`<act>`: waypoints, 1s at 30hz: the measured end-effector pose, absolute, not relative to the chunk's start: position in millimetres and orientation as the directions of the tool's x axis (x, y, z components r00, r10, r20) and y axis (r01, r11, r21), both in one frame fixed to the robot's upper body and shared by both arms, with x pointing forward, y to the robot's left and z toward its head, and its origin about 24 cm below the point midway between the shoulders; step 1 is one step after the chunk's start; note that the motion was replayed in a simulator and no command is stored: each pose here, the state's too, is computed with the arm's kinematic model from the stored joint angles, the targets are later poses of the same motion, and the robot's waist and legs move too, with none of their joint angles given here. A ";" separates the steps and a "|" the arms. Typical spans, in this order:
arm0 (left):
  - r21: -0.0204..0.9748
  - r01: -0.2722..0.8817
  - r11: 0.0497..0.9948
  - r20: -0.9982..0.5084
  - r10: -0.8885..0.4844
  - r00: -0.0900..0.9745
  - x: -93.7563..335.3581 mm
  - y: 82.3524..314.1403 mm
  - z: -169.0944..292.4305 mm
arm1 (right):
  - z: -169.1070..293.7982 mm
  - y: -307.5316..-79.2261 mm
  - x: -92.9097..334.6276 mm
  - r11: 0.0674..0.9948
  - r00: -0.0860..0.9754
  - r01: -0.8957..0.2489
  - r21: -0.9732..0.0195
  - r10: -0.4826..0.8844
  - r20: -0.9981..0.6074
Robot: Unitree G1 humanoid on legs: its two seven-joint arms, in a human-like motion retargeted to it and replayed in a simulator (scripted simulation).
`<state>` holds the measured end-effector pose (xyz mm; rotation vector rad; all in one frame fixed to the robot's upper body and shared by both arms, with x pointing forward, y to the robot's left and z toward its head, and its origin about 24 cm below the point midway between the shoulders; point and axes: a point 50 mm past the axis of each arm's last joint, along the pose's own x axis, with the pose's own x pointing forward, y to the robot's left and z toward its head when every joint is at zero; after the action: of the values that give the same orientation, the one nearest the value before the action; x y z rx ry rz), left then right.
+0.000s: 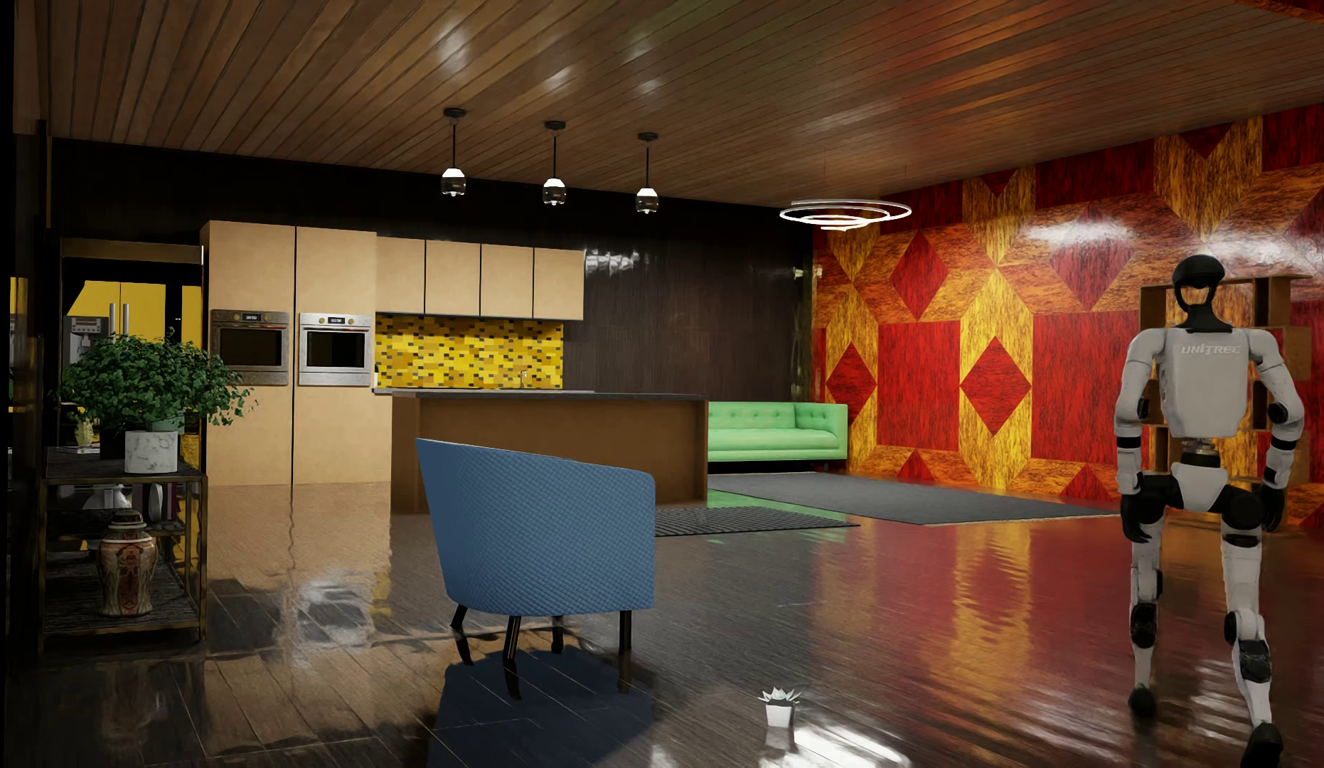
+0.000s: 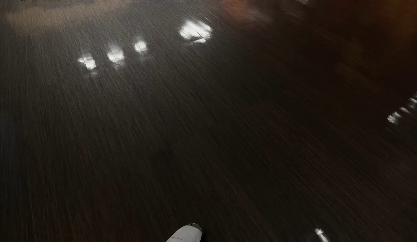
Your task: Go to the counter
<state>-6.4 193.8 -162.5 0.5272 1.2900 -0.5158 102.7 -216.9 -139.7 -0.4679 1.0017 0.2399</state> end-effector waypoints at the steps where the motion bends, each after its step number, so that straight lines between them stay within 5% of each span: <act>1: 0.075 0.635 0.769 -0.980 -0.060 0.189 -8.0 194.4 -163.4 | -144.5 -214.7 92.0 0.883 0.493 -0.399 -0.248 -0.021 -0.870; 14: 0.332 0.502 0.799 -0.790 -0.055 0.610 145.9 208.8 -123.2 | -160.9 -219.4 2.6 0.873 0.239 -0.460 -0.159 -0.051 -0.970; 19: 0.215 0.509 0.834 -0.881 -0.060 0.470 90.2 194.0 -148.2 | -164.3 -222.7 -13.4 0.879 0.169 -0.454 -0.148 -0.078 -0.983; 26: 0.109 0.613 0.782 -0.974 -0.041 0.225 8.3 198.2 -164.2 | -141.5 -223.3 83.2 0.871 0.487 -0.416 -0.262 -0.030 -0.873; 30: 0.070 0.634 0.770 -0.988 -0.033 0.150 -21.7 202.7 -162.8 | -141.3 -236.0 70.0 0.901 0.470 -0.338 -0.271 -0.088 -0.879</act>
<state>-21.7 202.7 -162.8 0.5462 1.3478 -0.5153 70.0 -236.0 -141.3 -0.4429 1.0803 0.1597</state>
